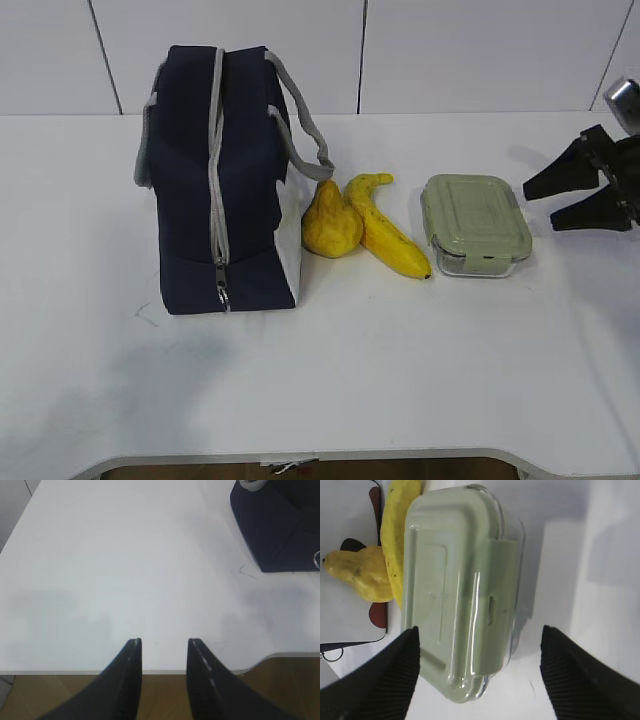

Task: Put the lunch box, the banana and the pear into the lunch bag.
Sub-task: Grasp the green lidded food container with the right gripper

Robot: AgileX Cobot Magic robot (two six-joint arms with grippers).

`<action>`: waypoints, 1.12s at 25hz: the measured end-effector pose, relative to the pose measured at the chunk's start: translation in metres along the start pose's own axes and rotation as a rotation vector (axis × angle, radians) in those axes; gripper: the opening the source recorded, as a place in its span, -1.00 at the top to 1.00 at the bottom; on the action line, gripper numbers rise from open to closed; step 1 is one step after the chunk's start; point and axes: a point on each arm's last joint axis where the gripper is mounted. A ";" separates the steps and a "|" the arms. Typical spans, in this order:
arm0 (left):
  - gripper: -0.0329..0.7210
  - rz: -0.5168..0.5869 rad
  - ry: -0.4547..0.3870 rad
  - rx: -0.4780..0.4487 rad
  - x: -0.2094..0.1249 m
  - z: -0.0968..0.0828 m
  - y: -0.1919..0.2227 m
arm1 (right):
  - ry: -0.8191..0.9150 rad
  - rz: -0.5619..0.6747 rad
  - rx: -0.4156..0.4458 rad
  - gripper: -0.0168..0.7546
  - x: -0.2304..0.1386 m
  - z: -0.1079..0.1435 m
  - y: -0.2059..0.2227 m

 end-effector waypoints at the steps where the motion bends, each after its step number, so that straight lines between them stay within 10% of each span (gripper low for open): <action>1: 0.28 0.000 0.000 0.000 0.000 0.000 0.000 | 0.005 0.004 0.005 -0.58 0.000 -0.002 0.004; 28: 0.28 0.000 0.000 0.000 0.000 0.000 0.000 | 0.008 -0.016 0.111 -0.58 0.002 -0.018 0.047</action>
Point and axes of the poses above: a point on each arm's last joint axis where the gripper is mounted, y pointing out along that axis toward the gripper, z along the wrist's bending axis when the last joint is at zero, x = y × z, and after that the axes turned 7 degrees about -y, right-handed
